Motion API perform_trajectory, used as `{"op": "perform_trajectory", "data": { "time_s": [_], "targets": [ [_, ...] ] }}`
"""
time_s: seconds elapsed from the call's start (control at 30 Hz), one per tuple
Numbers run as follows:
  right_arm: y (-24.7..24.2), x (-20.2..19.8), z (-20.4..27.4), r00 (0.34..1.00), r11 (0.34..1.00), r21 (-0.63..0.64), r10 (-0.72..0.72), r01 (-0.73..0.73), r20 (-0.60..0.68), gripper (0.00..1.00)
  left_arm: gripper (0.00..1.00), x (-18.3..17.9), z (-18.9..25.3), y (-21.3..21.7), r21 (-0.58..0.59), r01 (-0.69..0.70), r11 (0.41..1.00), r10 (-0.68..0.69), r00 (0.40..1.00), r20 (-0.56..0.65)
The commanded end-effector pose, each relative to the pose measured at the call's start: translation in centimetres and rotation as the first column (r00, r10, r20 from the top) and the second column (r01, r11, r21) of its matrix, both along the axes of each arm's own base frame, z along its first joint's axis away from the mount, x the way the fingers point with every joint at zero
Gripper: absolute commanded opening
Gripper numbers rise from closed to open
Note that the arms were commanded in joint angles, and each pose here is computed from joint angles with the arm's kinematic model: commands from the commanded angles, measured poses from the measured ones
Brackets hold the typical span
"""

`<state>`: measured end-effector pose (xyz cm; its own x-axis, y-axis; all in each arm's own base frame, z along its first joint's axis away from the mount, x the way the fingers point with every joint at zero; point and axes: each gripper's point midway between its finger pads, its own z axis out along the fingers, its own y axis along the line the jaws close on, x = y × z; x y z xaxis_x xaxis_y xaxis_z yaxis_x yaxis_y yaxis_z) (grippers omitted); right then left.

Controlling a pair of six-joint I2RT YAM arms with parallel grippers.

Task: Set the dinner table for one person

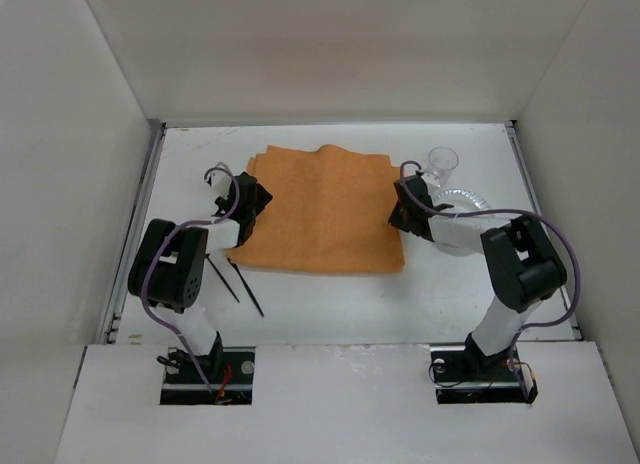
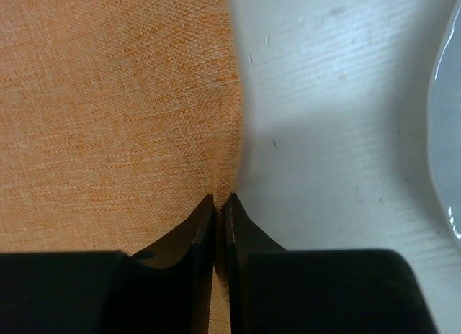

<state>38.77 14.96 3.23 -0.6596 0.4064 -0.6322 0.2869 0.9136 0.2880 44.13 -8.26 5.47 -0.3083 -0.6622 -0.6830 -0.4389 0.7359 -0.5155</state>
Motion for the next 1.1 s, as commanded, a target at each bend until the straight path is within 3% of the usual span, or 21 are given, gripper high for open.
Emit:
{"op": "perform_trajectory", "data": {
  "time_s": [0.0, 0.17, 0.47, 0.5, 0.63, 0.7, 0.9, 0.97, 1.07],
  "targets": [
    [-0.7, 4.3, 3.7, 0.988, 0.996, 0.033, -0.085, 0.081, 0.128, 0.13, 0.58, -1.5, 0.1, 1.5, 0.047, -0.029, 0.998, 0.029, 1.000, -0.001],
    [-3.7, 6.3, 5.9, 0.972, 0.988, -0.023, -0.147, 0.154, 0.181, 0.14, 0.56, -2.8, 0.4, 2.3, 0.082, -0.029, 0.996, 0.029, 1.000, 0.000],
    [-5.3, 3.4, 4.7, 0.974, 0.986, -0.030, -0.158, 0.165, 0.161, 0.20, 0.54, -4.7, -0.8, 2.0, 0.116, 0.001, 0.993, 0.004, 0.999, -0.045],
    [-5.5, 3.3, 4.8, 0.973, 0.985, -0.029, -0.163, 0.169, 0.163, 0.26, 0.54, -4.8, -1.1, 1.8, 0.124, 0.011, 0.992, -0.004, 0.999, -0.054],
    [-5.5, 3.0, 6.6, 0.967, 0.987, -0.021, -0.153, 0.160, 0.203, 0.65, 0.53, -5.1, -2.2, 1.1, 0.129, 0.035, 0.991, -0.024, 0.996, -0.083],
    [-5.9, 2.9, 8.4, 0.958, 0.986, -0.033, -0.154, 0.166, 0.243, 0.71, 0.52, -5.1, -1.7, 1.0, 0.122, 0.031, 0.992, -0.022, 0.997, -0.071],
    [-7.0, 3.2, 15.9, 0.902, 0.983, -0.013, -0.164, 0.184, 0.399, 0.69, 0.50, -5.3, 4.7, -0.1, 0.159, 0.029, 0.987, -0.044, 0.995, 0.092],
    [-9.6, 3.8, 16.7, 0.878, 0.970, 0.017, -0.228, 0.243, 0.420, 0.58, 0.46, -6.0, 7.4, -0.4, 0.167, 0.028, 0.985, -0.056, 0.984, 0.166],
    [-12.4, 4.3, 17.6, 0.848, 0.954, 0.079, -0.294, 0.289, 0.440, 0.26, 0.29, -7.2, 10.0, -1.6, 0.163, 0.071, 0.984, -0.111, 0.961, 0.252]
  ]
}}
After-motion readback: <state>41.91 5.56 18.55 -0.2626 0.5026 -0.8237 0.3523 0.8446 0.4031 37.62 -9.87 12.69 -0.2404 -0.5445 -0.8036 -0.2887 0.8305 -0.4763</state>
